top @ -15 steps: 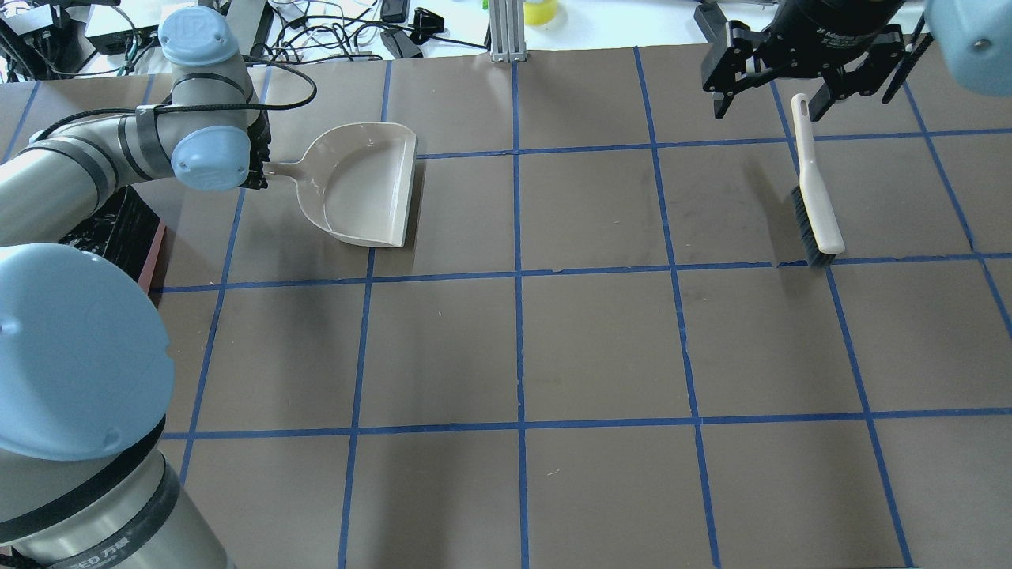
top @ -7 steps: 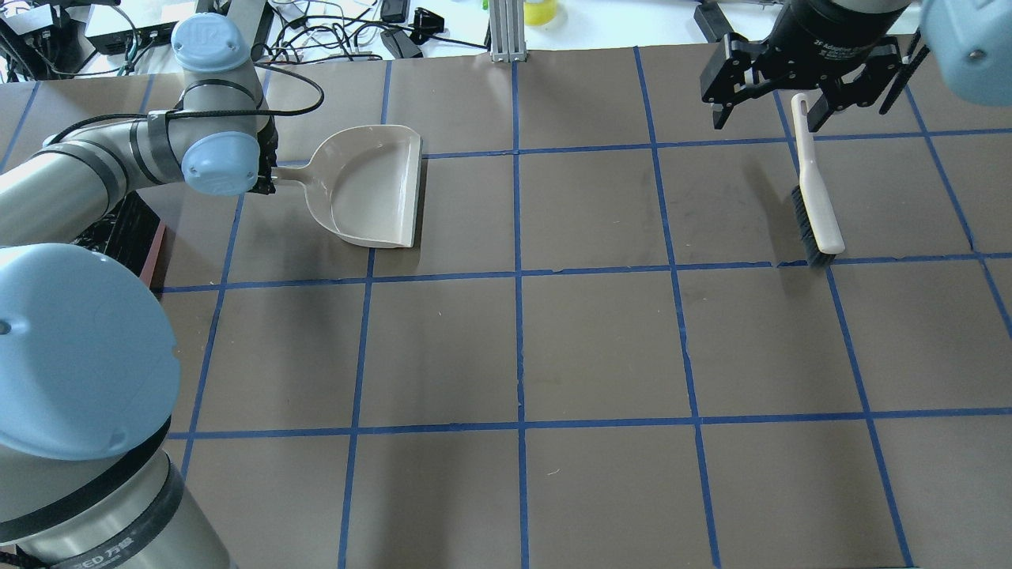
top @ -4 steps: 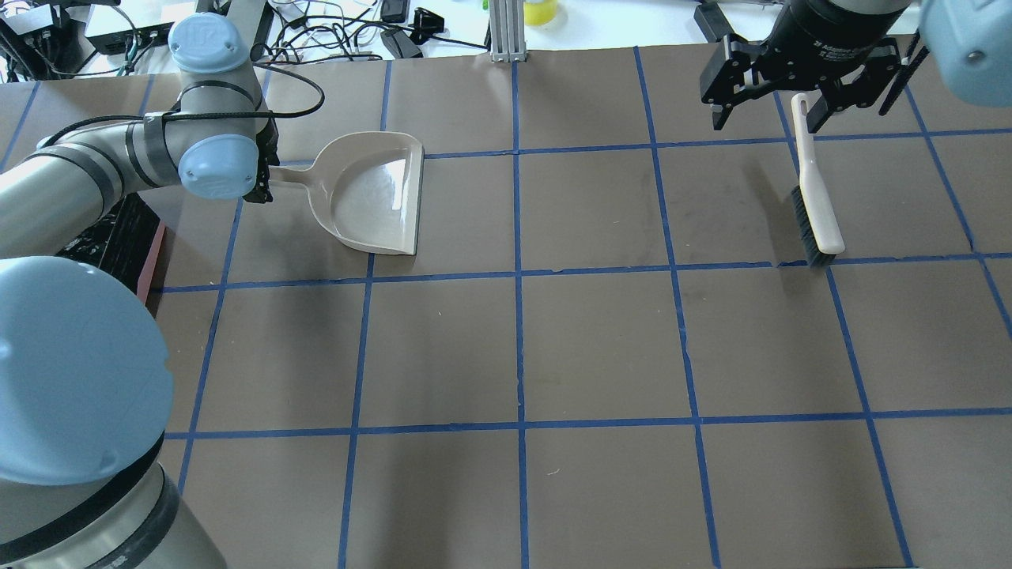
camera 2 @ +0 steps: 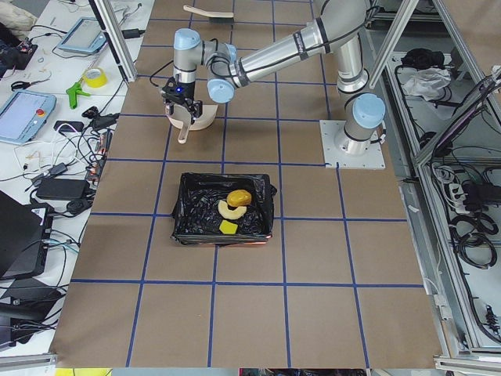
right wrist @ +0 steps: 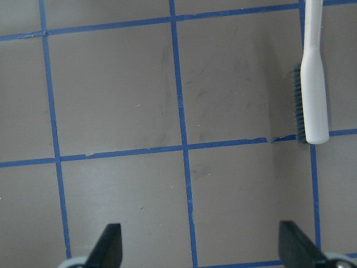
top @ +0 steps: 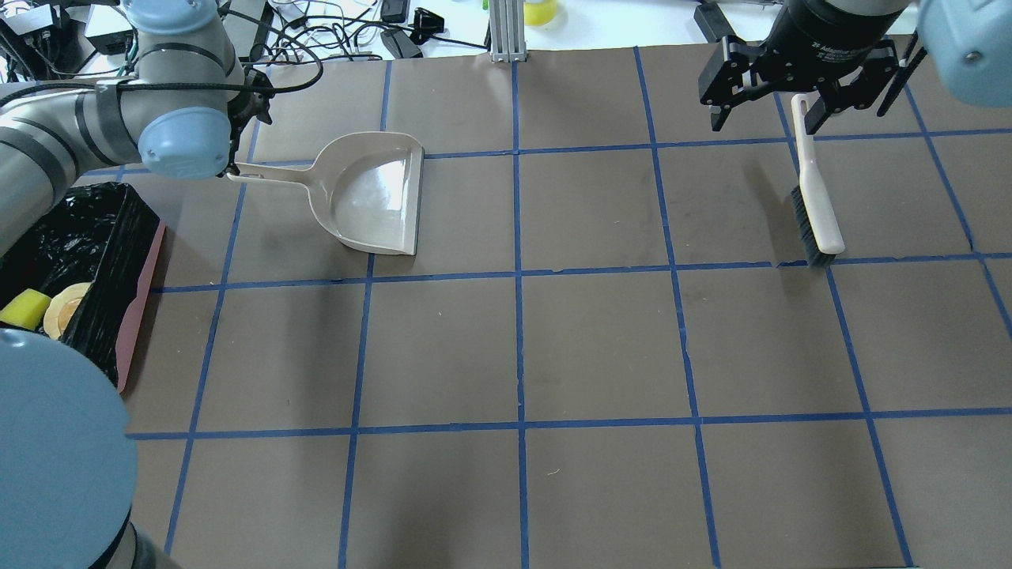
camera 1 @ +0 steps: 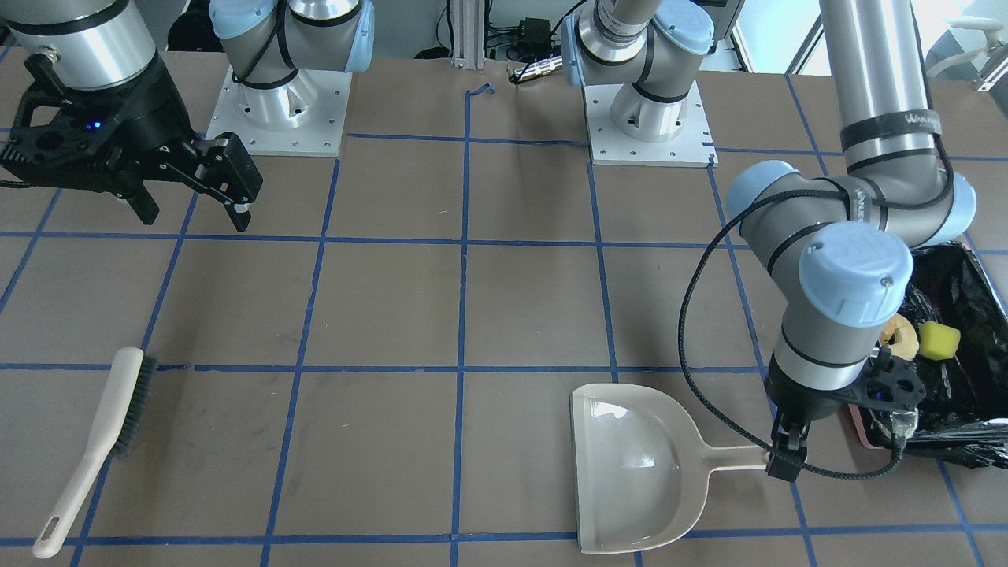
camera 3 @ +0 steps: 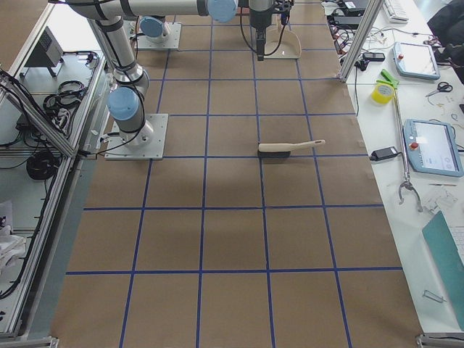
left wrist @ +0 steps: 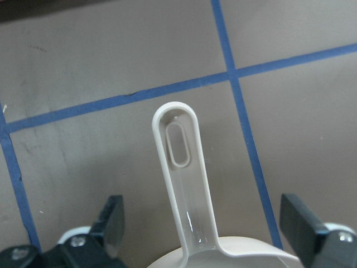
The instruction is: Sweep and dump trash into bin
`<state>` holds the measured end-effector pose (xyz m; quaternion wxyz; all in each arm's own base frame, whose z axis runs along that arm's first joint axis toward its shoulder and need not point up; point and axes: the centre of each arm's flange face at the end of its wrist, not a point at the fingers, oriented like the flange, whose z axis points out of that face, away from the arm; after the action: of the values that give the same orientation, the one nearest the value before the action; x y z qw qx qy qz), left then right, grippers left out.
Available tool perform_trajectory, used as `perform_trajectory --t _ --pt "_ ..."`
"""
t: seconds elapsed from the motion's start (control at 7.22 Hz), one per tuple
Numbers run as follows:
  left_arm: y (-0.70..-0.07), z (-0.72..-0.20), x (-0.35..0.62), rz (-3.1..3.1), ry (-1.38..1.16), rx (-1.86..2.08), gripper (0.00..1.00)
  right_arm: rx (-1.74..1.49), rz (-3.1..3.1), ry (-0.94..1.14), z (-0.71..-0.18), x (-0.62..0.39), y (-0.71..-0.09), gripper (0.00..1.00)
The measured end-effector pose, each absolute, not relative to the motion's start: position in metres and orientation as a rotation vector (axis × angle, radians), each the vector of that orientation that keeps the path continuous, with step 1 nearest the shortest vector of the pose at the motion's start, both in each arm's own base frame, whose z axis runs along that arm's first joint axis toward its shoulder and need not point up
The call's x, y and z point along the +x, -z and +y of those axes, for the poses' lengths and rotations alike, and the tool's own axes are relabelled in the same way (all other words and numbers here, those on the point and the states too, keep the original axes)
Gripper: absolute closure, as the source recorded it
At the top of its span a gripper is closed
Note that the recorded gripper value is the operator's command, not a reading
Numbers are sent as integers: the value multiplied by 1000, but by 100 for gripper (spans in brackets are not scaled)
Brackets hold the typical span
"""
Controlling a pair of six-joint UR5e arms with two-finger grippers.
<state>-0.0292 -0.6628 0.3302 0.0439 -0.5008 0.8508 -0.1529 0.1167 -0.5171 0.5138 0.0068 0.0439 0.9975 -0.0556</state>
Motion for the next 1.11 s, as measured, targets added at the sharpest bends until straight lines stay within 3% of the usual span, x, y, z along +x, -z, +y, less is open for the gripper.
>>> perform_trajectory --t 0.28,0.69,1.11 --pt "-379 -639 -37 2741 435 -1307 0 139 3122 168 -517 116 -512 0" --pt "-424 -601 -69 3010 397 -671 0 135 3127 164 -517 115 -511 0" --pt "-455 -556 -77 3054 189 -406 0 132 3128 164 -517 114 -511 0"
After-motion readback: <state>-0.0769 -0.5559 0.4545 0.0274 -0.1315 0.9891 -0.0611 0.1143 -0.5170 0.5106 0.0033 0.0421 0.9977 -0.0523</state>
